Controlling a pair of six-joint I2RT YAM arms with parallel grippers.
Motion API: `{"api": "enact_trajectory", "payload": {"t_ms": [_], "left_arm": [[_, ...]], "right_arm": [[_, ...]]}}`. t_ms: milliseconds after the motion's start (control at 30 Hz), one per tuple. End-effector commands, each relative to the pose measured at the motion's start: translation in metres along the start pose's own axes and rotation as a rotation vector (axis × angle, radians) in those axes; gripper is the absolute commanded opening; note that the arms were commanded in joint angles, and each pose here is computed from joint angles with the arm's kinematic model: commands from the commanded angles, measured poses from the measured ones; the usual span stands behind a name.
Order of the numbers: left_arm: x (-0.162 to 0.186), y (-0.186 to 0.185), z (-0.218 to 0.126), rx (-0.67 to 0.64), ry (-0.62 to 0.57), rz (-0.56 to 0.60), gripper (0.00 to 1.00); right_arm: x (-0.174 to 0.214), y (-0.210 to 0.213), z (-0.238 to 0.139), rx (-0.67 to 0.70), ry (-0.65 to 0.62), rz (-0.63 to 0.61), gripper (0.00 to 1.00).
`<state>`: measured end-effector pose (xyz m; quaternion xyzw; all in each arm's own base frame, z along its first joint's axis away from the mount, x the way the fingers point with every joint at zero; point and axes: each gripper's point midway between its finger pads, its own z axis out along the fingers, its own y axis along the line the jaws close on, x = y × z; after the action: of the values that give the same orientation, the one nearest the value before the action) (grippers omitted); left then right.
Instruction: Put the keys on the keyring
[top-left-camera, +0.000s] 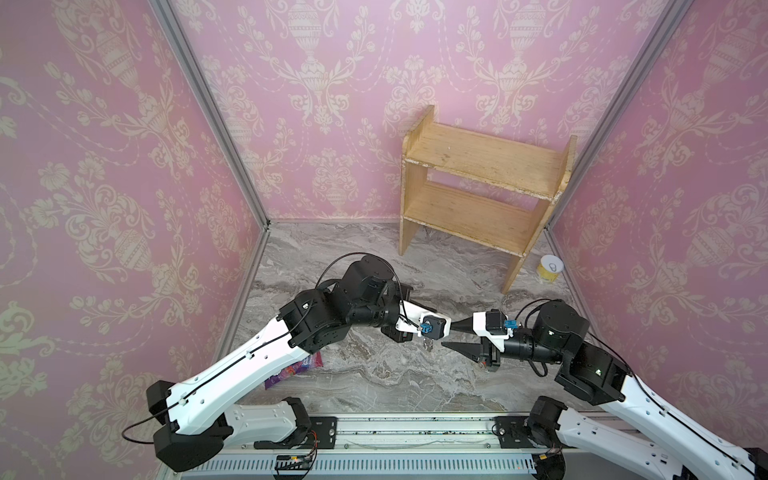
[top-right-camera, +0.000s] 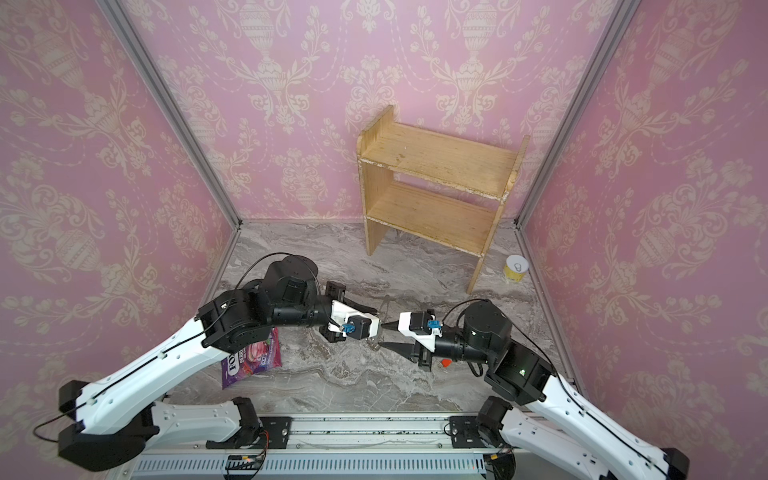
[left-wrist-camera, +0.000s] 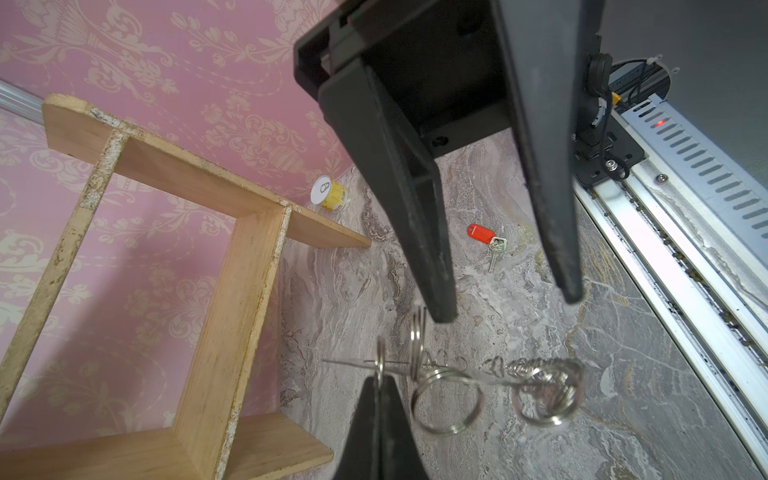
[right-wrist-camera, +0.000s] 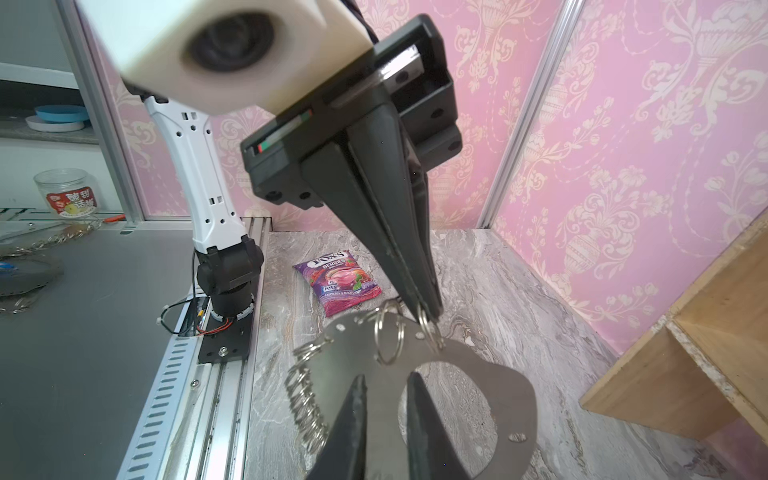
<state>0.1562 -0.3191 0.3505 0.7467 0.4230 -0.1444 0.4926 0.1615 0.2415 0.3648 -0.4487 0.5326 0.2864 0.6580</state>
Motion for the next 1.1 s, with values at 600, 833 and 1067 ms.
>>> {"api": "enact_trajectory", "payload": {"t_ms": [600, 833, 1067], "left_arm": [[-0.008, 0.017, -0.005, -0.065, 0.013, 0.037, 0.0], [-0.005, 0.019, -0.003, -0.069, 0.027, 0.042, 0.0], [-0.007, 0.02, -0.003, -0.068, 0.022, 0.043, 0.0]], "right_arm": [[0.005, 0.026, -0.007, -0.136, 0.071, 0.098, 0.19], [-0.002, 0.046, -0.01, -0.26, 0.055, 0.111, 0.3], [0.004, 0.064, 0.001, -0.362, 0.103, 0.114, 0.37]]}}
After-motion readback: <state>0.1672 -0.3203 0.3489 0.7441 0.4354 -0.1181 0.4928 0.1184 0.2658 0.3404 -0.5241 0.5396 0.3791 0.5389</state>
